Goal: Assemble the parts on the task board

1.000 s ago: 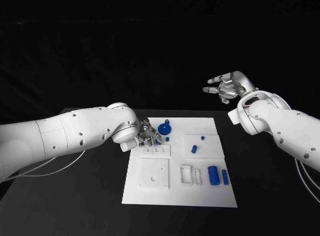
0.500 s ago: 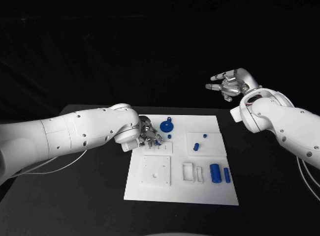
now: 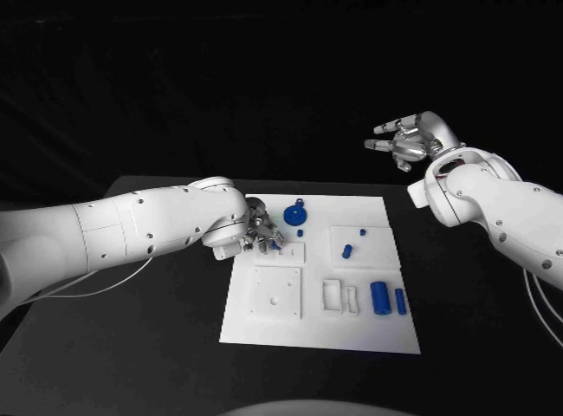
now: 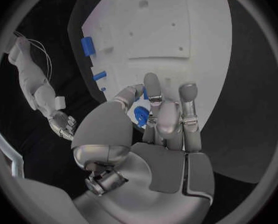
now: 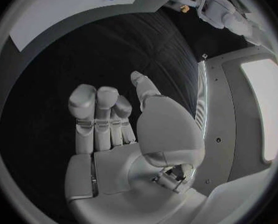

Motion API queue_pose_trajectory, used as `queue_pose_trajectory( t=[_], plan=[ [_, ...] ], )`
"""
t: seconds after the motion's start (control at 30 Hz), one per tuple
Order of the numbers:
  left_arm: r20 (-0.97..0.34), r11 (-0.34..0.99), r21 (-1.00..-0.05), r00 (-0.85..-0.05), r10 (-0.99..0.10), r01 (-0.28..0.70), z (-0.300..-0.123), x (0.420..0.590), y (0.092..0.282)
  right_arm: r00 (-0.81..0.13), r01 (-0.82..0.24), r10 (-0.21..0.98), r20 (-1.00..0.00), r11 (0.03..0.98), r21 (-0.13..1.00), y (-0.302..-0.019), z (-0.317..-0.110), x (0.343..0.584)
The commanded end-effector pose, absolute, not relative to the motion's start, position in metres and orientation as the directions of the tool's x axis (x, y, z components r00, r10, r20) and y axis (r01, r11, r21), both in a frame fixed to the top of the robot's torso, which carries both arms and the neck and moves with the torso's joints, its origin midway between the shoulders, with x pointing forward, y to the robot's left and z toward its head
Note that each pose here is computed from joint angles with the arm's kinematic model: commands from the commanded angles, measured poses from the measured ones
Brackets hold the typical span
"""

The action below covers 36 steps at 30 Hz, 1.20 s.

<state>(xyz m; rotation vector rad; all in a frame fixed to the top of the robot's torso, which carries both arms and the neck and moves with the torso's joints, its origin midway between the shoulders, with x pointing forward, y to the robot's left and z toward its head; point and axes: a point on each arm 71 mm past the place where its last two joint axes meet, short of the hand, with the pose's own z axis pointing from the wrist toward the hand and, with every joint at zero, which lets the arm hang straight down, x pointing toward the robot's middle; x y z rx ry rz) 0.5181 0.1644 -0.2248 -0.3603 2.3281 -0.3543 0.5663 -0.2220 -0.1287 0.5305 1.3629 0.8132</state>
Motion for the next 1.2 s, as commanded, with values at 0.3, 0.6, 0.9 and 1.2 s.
queue_pose_trajectory(
  t=[0.3, 0.6, 0.9, 1.2],
  plan=[
    [-0.637, 0.929, -0.346, -0.693, -0.337, -0.133, -0.2259, 0.5165, 0.1603, -0.006, -0.193, 0.765, -0.644, 0.631, 0.751, -0.2188, -0.1296, 0.5668],
    [-0.629, 0.930, -0.345, -0.705, -0.328, -0.125, -0.2265, 0.5146, 0.1569, -0.006, -0.187, 0.762, -0.648, 0.635, 0.749, -0.2189, -0.1302, 0.5671],
    [-0.619, 0.931, -0.344, -0.715, -0.324, -0.124, -0.2271, 0.5132, 0.1557, -0.008, -0.184, 0.761, -0.648, 0.636, 0.749, -0.2184, -0.1309, 0.5675],
    [-0.621, 0.931, -0.342, -0.714, -0.323, -0.124, -0.2270, 0.5129, 0.1563, -0.015, -0.173, 0.759, -0.650, 0.639, 0.750, -0.2176, -0.1327, 0.5685]
  ],
)
